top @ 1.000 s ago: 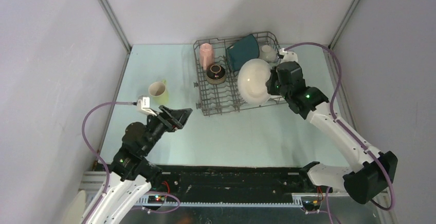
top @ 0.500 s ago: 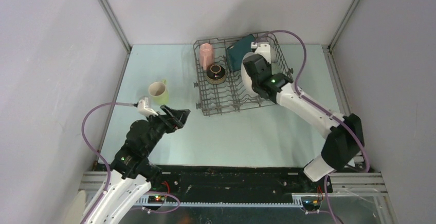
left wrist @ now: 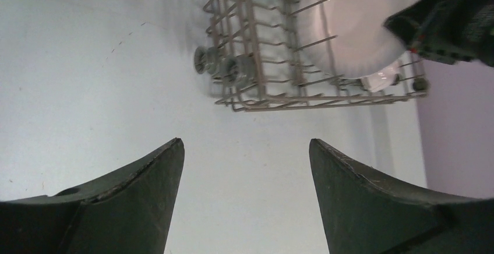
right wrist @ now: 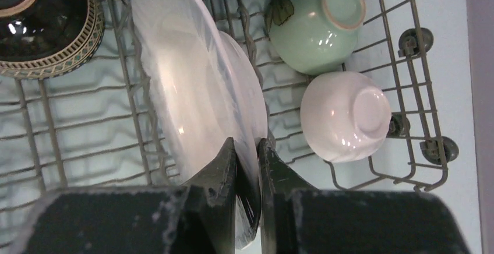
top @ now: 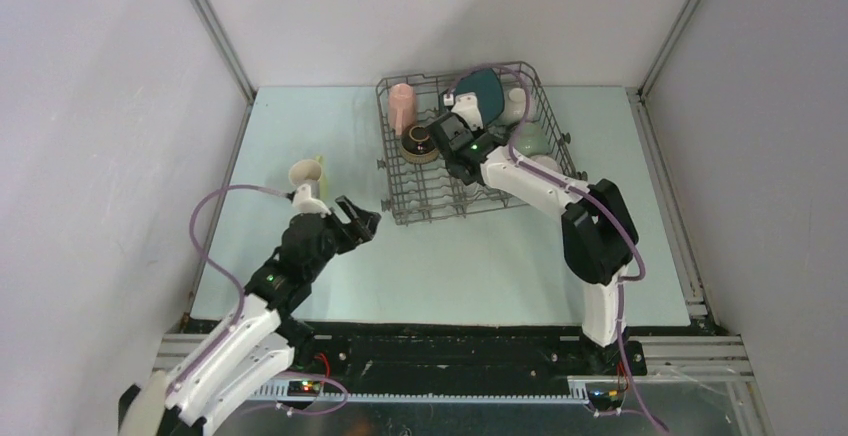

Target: Load the mixed dishes into the dish rack

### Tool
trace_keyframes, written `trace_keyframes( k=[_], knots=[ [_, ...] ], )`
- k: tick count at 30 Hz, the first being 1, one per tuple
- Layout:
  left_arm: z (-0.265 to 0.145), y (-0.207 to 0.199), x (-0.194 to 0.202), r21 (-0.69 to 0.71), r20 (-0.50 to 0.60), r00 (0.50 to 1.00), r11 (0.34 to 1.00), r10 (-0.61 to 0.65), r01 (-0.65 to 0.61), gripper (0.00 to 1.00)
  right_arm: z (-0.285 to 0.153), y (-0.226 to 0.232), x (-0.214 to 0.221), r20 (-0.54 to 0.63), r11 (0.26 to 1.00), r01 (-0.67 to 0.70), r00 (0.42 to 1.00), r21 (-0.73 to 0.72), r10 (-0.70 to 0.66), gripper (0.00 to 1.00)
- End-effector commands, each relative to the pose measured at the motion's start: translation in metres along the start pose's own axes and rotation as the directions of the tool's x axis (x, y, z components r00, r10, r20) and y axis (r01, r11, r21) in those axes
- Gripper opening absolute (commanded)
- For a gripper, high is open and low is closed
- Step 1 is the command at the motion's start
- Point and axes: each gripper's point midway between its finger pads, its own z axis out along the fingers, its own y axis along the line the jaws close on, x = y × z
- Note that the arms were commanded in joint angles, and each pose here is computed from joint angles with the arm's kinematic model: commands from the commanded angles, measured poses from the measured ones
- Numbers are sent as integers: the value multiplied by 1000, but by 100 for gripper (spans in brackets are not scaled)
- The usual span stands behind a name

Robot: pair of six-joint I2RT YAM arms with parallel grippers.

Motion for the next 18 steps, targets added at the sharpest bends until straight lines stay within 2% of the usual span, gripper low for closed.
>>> trace_keyframes(
  k=[1,5,6,8,9,11,18],
  knots=[
    [30,-10,-14,27,74,997,999,23,-25,85,0,39,12,-59,993,-63,997,-104,57,0],
    [65,0,9,-26,-31,997,997,67,-67,87,5,50,30,-148,973,-107,986,-205,77,2],
    [69,-9,9,2,-61,995,997,76,-76,87,6,52,34,-174,965,-122,981,-232,82,4],
    [78,-11,24,10,-151,984,995,95,-95,87,8,49,37,-194,961,-135,977,-242,88,13],
    [82,-7,33,-3,-188,977,995,96,-98,87,8,48,37,-198,959,-141,976,-245,92,31],
    [81,-10,40,28,-211,973,996,89,-85,87,9,47,37,-214,949,-166,971,-267,110,51],
    [64,-4,26,6,-140,985,995,98,-98,90,-2,38,27,-204,914,-222,966,-339,159,73]
  ],
)
